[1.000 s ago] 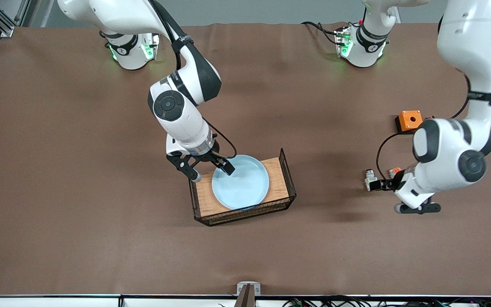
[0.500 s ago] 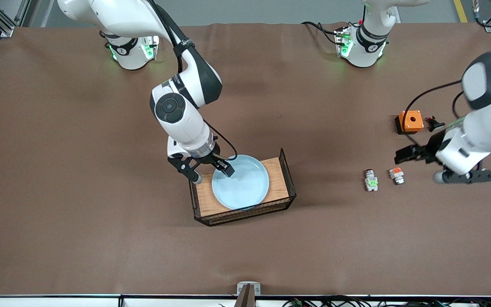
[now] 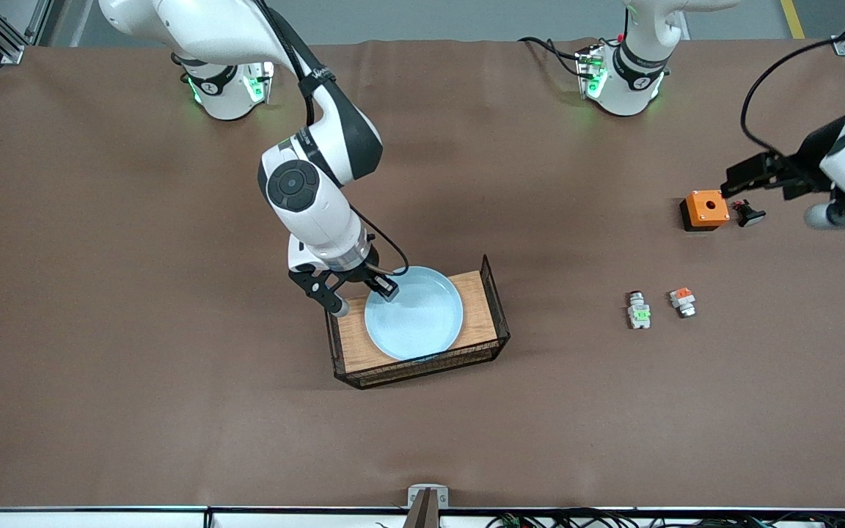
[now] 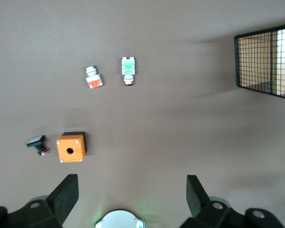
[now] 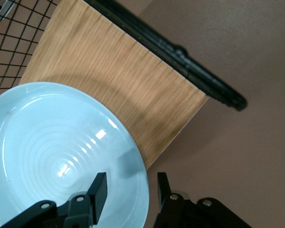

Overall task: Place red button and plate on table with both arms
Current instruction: 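Open and raise the left gripper while the right gripper grasps the plate rim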

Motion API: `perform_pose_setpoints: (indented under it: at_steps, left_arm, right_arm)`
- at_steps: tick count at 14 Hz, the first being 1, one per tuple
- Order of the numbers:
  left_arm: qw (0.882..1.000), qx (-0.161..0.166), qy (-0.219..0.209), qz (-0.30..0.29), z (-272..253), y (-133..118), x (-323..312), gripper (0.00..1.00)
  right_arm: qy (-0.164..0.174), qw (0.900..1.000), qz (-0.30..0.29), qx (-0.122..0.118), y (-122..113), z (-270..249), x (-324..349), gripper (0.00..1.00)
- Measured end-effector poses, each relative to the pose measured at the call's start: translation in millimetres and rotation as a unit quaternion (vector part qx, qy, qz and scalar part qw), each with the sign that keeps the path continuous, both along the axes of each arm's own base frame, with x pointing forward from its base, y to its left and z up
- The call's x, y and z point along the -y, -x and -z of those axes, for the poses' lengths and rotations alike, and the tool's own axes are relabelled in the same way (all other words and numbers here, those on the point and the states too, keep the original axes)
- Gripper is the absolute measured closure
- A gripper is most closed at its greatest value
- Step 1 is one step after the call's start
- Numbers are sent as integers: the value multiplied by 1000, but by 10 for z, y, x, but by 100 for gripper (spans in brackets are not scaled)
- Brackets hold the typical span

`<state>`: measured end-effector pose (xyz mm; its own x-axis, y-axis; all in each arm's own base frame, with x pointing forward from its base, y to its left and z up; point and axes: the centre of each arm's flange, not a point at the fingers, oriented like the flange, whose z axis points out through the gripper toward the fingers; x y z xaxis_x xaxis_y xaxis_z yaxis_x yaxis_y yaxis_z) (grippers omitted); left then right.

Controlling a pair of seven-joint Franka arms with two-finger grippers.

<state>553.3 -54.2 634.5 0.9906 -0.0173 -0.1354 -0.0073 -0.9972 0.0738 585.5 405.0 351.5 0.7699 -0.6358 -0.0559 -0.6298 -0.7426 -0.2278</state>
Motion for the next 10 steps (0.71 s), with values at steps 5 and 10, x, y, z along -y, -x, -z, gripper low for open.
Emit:
perform_pose_setpoints:
  at_steps: [5,10]
  left_arm:
    - [1000,14,-12,0,-353,393,-44,0]
    - [999,33,-22,4,-386,486,-21,0]
  right_arm:
    - [0,1000,-3,0,15,2,-21,68]
    - [3,1000,-25,2,32,9,-38,83]
